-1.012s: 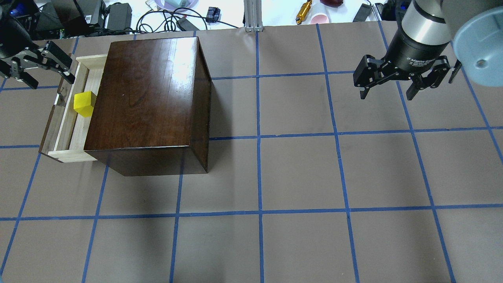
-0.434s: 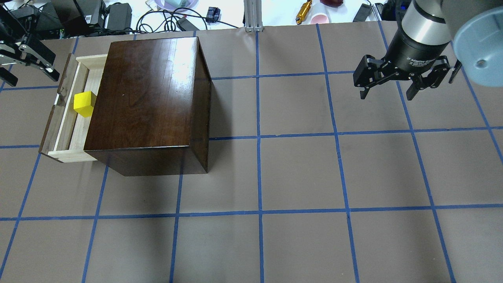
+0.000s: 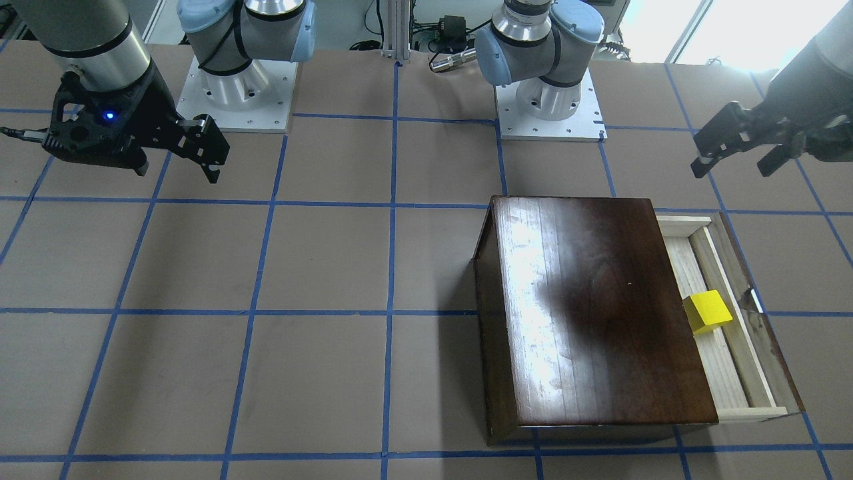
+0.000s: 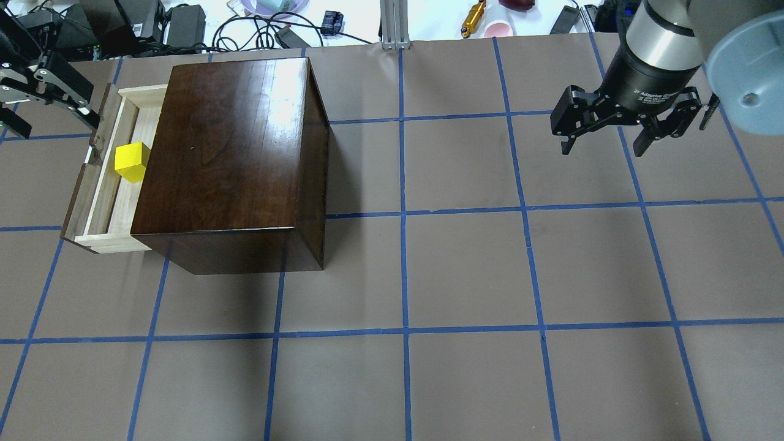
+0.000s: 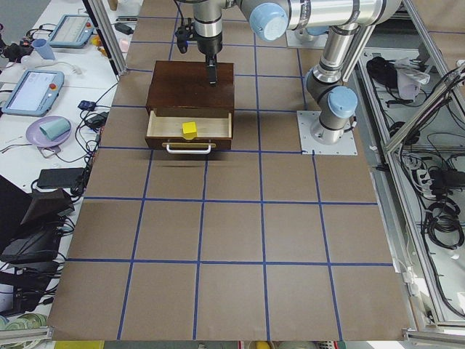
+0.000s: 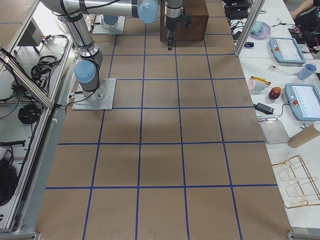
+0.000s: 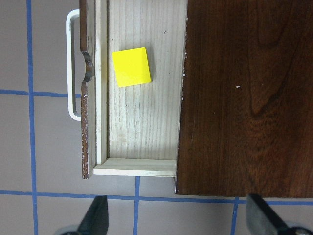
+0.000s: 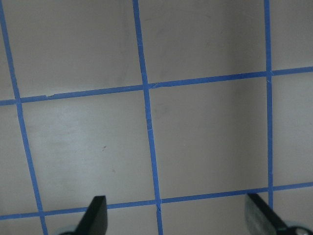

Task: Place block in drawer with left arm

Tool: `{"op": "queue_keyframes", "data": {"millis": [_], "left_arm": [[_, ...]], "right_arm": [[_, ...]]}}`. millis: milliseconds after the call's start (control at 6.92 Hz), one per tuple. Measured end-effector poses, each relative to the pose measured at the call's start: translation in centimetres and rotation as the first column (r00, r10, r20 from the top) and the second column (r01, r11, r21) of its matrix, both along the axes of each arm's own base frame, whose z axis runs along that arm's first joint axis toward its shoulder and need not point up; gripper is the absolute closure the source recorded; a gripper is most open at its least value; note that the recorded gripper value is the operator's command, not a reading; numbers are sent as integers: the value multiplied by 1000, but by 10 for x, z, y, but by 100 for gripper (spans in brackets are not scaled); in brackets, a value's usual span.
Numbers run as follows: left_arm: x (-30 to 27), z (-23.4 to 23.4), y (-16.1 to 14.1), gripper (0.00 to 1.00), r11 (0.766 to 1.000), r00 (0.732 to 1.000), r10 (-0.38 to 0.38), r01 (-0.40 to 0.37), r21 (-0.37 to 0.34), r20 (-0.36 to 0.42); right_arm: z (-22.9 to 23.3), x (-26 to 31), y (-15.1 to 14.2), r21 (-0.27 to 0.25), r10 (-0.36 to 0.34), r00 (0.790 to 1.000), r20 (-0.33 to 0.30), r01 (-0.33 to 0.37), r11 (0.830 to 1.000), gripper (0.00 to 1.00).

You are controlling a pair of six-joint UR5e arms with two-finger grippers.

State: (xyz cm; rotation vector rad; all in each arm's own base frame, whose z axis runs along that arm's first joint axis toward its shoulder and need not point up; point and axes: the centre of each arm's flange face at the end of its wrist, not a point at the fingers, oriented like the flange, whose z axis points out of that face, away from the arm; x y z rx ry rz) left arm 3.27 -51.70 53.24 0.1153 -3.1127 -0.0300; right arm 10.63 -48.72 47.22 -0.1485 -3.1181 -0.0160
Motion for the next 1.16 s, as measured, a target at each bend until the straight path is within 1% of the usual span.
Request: {"op": "queue_keyframes", "data": {"millis": [289, 434, 723, 1156], "left_arm": [[-64, -6, -4, 0, 1000, 1000, -26, 26, 15, 5], [-86, -10, -5, 0, 999, 999, -43, 43, 23, 7], [-112, -16, -6, 0, 997, 997, -77, 77, 26, 7], [-135, -23, -13, 0, 997, 997, -79, 79, 7, 8]], "right_arm": [[0, 0, 0, 0, 0, 1000, 0, 0, 1000, 0], [0, 0, 0, 0, 0, 1000, 0, 0, 1000, 0], [0, 0, 0, 0, 0, 1000, 0, 0, 1000, 0], [0, 0, 0, 0, 0, 1000, 0, 0, 1000, 0]]}}
